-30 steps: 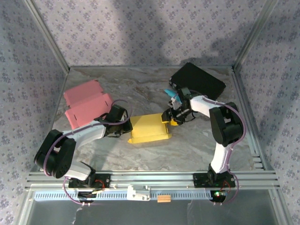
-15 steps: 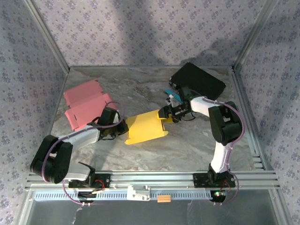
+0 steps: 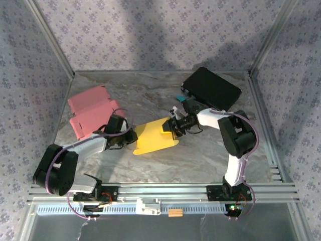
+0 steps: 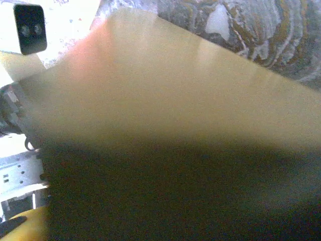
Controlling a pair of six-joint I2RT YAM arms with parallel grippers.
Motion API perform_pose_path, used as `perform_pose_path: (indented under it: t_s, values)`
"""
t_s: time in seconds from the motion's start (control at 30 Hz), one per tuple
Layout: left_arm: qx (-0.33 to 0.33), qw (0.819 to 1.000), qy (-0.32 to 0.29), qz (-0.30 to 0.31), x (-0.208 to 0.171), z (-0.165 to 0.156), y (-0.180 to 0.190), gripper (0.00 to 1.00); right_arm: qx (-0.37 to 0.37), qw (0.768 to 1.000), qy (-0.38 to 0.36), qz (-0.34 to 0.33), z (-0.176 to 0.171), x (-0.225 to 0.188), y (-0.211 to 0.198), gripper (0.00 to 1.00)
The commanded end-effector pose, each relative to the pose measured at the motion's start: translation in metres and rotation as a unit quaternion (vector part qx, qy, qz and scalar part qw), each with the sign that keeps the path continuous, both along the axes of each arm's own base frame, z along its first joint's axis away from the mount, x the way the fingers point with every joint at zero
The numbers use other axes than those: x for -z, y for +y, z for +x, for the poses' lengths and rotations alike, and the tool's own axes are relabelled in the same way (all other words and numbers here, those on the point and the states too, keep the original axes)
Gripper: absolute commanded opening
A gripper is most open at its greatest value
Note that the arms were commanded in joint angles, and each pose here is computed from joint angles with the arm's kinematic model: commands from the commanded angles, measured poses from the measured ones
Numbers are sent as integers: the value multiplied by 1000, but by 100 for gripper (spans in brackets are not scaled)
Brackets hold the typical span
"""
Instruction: Fold the paper box
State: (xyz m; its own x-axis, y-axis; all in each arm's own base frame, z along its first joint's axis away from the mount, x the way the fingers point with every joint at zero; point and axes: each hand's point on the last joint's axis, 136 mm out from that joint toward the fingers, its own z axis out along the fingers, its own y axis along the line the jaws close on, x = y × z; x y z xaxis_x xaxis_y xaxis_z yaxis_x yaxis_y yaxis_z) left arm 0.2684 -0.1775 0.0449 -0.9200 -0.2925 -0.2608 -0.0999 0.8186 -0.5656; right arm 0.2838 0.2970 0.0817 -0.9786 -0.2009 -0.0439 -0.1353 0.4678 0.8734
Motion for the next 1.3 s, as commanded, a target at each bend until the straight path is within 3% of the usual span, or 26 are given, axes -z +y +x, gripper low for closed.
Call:
perform_pose_path:
  t_s: [0.0,0.27,0.5,0.67,0.87,0.97,1.03,1.13,1.27]
  values:
    - [-7,999,31,35,11,-8,13,22,22,999,20,17,5,-21,2,50]
    - [-62,997,-28,27,-38,15,21,43,50,994,101,5,17,-41,2,41]
    - [-196,979,-26,-55,-62,30,38,58,121,973,195,6,37,-60,-8,38]
    - [-294,946,43,-128,-61,30,44,69,162,947,277,-12,38,-69,-17,37]
    - [-365,897,198,-151,-44,12,34,69,190,910,368,-29,29,-63,-20,38]
    - [-393,871,239,-170,-49,10,27,68,203,893,399,-40,25,-55,-23,38]
    - [-407,869,243,-144,-65,6,31,69,212,883,417,-44,22,-49,-25,38]
    - [-442,848,284,-69,-88,-29,47,70,229,868,439,-43,22,-44,-26,38]
    - [-472,820,311,-88,-103,-49,30,70,237,859,452,-40,25,-45,-21,38]
